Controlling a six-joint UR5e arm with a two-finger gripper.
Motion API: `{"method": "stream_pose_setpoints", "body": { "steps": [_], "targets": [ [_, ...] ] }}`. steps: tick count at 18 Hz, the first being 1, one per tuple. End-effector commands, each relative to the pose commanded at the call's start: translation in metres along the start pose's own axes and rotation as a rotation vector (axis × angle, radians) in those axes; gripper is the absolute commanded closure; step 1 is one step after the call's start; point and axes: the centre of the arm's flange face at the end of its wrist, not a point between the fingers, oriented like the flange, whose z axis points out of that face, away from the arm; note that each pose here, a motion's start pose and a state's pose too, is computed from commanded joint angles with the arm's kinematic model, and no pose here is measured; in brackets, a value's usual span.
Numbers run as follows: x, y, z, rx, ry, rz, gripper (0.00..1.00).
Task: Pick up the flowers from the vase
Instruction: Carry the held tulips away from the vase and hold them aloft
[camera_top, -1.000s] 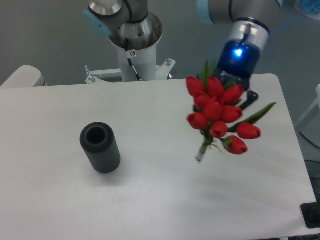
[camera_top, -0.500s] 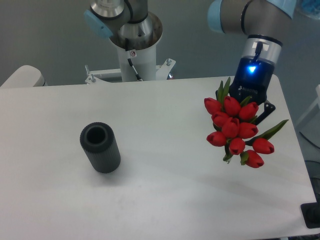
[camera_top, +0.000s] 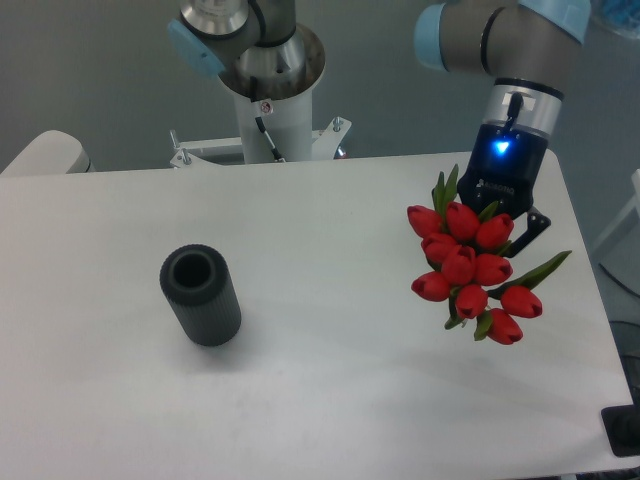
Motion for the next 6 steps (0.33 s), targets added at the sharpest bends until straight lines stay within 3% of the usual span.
{"method": "stream_pose_setpoints", "body": {
  "steps": [6],
  "targets": [
    [0.0004, -0.0010, 0.0015, 0.001, 0.002, 0.011, 0.68]
  ]
}}
